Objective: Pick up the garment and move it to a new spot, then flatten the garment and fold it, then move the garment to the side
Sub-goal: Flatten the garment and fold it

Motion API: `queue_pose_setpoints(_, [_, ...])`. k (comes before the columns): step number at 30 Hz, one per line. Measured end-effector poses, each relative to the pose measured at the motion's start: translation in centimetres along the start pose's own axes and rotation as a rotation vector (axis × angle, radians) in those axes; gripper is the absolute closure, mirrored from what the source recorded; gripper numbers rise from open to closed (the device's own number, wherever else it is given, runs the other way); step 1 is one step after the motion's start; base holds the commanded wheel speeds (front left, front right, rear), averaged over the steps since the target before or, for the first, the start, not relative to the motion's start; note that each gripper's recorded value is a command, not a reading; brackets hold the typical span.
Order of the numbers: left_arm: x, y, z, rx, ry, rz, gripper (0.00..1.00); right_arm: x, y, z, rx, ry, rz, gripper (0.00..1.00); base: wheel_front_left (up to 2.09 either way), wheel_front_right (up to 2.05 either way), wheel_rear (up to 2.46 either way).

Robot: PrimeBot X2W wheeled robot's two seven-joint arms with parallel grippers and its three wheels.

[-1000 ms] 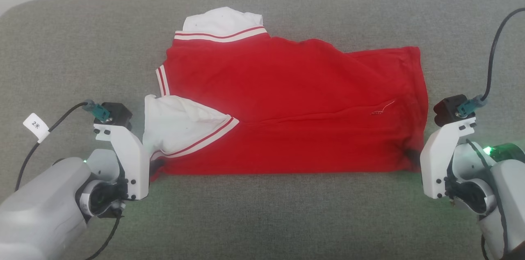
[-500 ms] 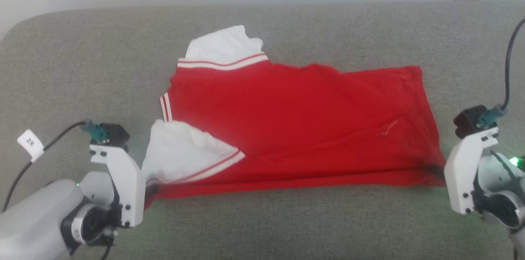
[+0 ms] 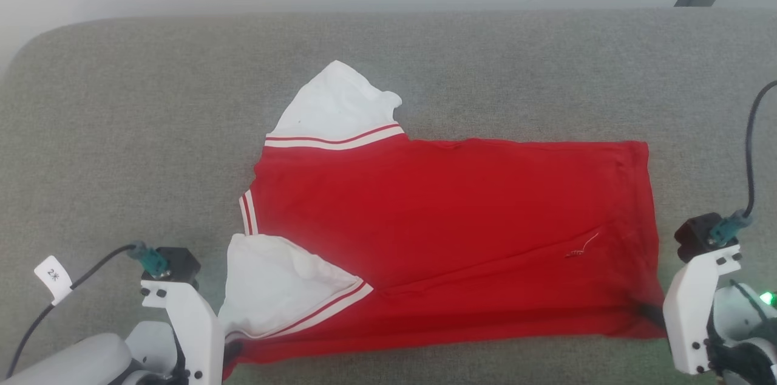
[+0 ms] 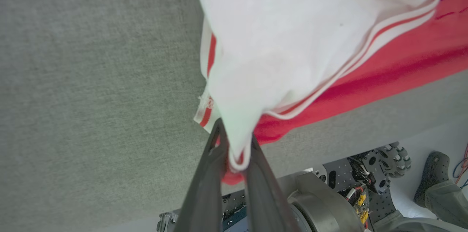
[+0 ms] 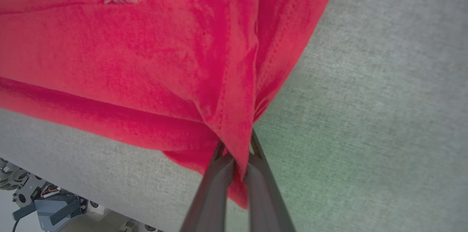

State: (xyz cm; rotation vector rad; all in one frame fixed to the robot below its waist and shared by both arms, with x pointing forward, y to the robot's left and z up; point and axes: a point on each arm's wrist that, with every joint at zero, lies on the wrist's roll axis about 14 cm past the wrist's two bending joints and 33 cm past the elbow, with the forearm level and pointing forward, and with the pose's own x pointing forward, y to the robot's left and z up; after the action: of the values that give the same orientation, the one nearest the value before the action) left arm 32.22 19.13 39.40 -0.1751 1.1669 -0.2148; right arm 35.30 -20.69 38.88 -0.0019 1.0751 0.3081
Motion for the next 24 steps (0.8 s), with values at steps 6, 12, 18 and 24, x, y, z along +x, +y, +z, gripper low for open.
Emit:
queue_pose_setpoints(6, [0.5, 0.1, -0.4, 0.003, 0.004, 0.001, 0.0, 0.2, 0.8, -0.2, 0.001, -0.03, 0.002, 0.0, 0.0, 0.0, 0.0])
queue_pose_setpoints(12, [-0.7, 0.5, 1.4, 0.054, -0.035, 0.017, 0.0, -0.5, 0.7, 0.6, 0.013, -0.109, -0.01, 0.0, 0.0, 0.0, 0.0])
queue_pose_setpoints(18, [-3.3, 0.2, 6.5, 0.149, -0.14, 0.046, 0.0, -2.5, -0.6, 3.6, 0.015, -0.295, -0.065, 0.0, 0.0, 0.0, 0.0])
queue_pose_setpoints(24, [-4.9, -1.2, 13.2, 0.259, -0.294, 0.035, 0.0, -5.7, -1.3, 8.8, -0.024, -0.611, -0.134, 0.0, 0.0, 0.0, 0.0])
